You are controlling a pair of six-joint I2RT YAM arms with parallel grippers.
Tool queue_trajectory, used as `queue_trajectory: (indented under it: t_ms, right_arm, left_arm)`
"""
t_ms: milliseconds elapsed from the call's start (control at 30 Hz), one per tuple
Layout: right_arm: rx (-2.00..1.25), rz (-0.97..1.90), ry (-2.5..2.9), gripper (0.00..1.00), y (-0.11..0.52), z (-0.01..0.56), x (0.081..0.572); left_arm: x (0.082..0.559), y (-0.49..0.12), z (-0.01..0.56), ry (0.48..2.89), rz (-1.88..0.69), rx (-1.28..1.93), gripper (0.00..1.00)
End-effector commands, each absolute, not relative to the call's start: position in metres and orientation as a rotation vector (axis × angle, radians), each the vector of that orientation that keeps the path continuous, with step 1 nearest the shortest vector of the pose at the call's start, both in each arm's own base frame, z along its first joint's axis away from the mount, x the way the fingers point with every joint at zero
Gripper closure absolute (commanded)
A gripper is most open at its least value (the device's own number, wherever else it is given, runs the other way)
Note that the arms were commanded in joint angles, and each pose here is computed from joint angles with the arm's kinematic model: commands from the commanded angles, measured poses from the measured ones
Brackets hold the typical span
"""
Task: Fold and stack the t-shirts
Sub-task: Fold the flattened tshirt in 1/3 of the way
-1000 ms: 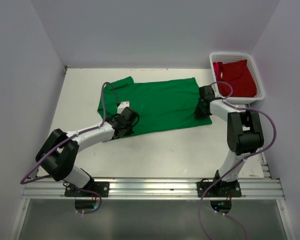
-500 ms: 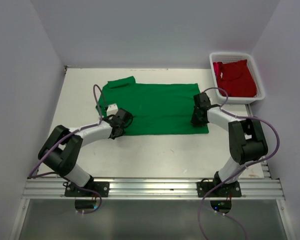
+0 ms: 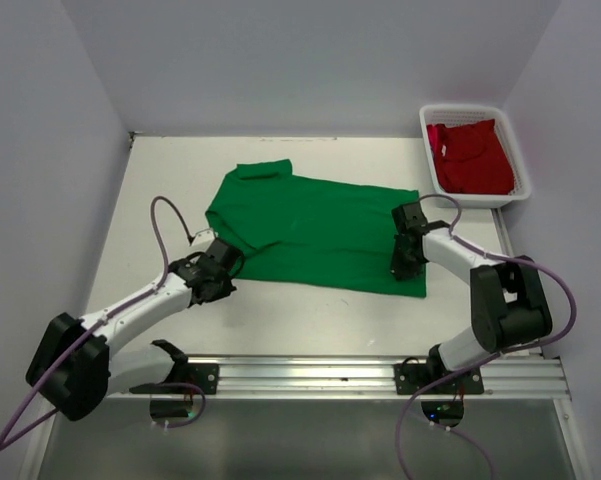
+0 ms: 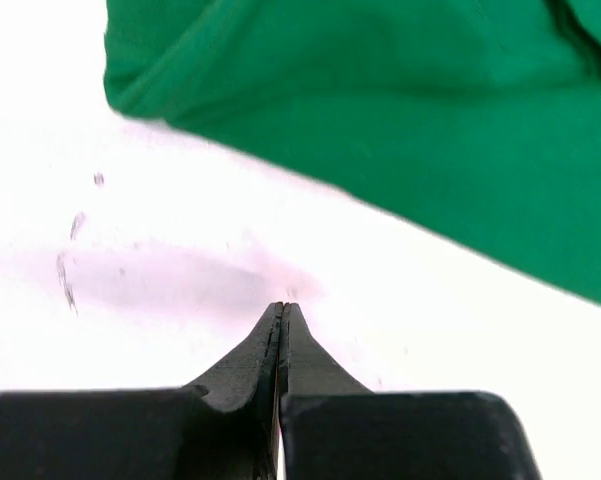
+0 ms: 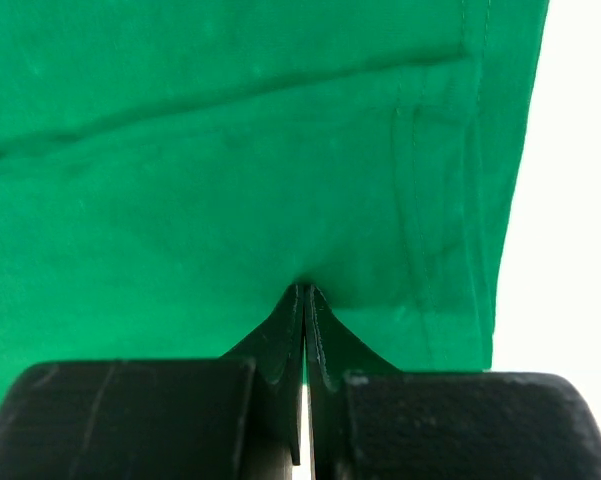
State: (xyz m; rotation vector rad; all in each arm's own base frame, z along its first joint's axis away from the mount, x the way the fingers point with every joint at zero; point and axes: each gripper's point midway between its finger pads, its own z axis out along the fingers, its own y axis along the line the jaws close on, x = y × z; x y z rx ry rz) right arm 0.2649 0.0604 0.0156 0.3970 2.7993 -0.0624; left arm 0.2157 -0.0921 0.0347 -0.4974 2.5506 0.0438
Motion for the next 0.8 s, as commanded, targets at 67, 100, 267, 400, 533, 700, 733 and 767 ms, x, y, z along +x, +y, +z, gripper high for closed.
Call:
queue_trajectory:
  t_ms: [67, 100, 267, 400, 533, 700, 733, 767]
  right_arm:
    - [0.302, 0.071, 2.763, 1.0, 0.079, 0.045, 0.273]
    - [0.262, 0.138, 2.75, 1.0, 0.091, 0.052, 0.278]
    - [0.03, 0.238, 2.642, 0.7, 0.137, 0.1, 0.323]
    - [-0.046, 0.253, 2.617, 0.56, 0.16, 0.12, 0.337]
    - [-0.084, 0.269, 2.616, 0.5, 0.169, 0.121, 0.325]
    - [-0.079, 0.243, 2.62, 0.47, 0.159, 0.116, 0.308]
    - [-0.076, 0.24, 2.619, 0.46, 0.157, 0.116, 0.304]
    - [-0.073, 0.232, 2.617, 0.46, 0.155, 0.116, 0.303]
  left_arm:
    - [0.208, -0.108, 0.07, 2.493, -0.08, -0.515, 1.0]
    - [0.213, -0.109, 0.076, 2.472, -0.08, -0.508, 1.0]
    - [0.269, -0.128, 0.127, 2.289, -0.121, -0.431, 1.0]
    - [0.308, -0.152, 0.139, 2.243, -0.159, -0.366, 0.86]
    - [0.347, -0.183, 0.144, 2.203, -0.288, -0.356, 0.55]
    - [0.368, -0.189, 0.13, 2.233, -0.309, -0.458, 0.42]
    - [0.369, -0.188, 0.128, 2.238, -0.298, -0.477, 0.42]
    - [0.371, -0.186, 0.126, 2.236, -0.29, -0.509, 0.42]
